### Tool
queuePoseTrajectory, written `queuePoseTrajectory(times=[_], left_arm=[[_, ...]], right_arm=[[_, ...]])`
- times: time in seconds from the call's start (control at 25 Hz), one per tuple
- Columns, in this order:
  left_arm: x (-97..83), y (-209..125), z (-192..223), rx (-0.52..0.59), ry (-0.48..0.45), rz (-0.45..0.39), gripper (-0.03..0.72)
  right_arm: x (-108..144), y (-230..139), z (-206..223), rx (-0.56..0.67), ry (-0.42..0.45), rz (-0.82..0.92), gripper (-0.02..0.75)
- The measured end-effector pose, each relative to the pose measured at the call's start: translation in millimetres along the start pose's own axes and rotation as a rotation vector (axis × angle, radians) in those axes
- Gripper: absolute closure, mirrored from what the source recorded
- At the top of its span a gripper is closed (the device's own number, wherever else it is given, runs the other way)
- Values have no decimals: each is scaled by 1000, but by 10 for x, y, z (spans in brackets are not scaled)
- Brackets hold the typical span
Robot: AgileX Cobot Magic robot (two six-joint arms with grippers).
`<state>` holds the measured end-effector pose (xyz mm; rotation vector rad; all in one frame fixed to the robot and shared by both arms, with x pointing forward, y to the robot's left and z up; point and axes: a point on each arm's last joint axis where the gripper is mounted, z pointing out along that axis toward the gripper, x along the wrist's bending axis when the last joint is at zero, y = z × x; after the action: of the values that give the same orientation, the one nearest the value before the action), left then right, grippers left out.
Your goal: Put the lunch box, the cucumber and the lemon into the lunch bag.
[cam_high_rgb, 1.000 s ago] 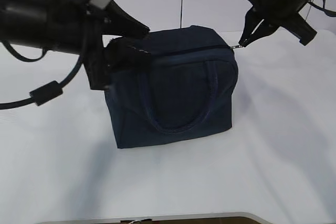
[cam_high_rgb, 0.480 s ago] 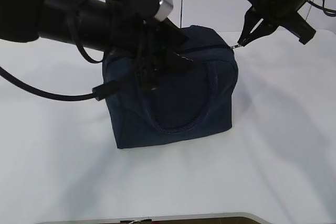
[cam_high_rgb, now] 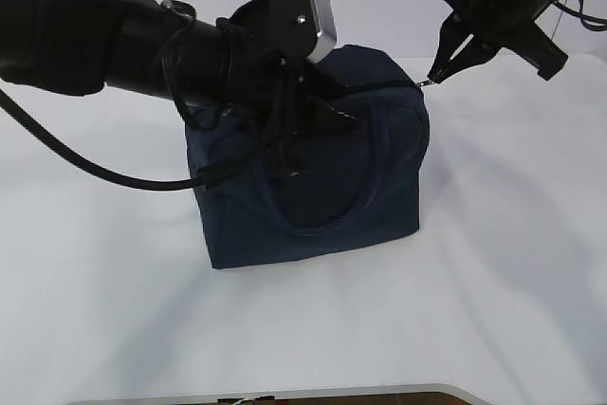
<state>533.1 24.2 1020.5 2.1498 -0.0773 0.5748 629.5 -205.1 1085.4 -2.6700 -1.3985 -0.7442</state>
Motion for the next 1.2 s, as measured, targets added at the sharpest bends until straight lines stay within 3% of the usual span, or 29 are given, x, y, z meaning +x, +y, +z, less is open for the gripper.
queuePoseTrajectory(times=[0.2, 0.28, 0.6, 0.96, 1.2], left_arm=[[27, -28, 3, 34, 33, 30, 647], [26, -30, 3, 36, 31, 37, 683], [14, -45, 2, 51, 17, 89, 694], [43, -56, 5, 76, 56, 102, 694], [77, -72, 1, 95, 93, 103, 694]], right_arm=[[7, 7, 0, -8, 8, -2, 733], [9, 10, 0, -11, 10, -2, 733], [-22, 26, -3, -14, -11, -9, 733], [-153, 114, -13, 11, -46, 33, 733], [-223, 149, 197, 48, -103, 25, 733]])
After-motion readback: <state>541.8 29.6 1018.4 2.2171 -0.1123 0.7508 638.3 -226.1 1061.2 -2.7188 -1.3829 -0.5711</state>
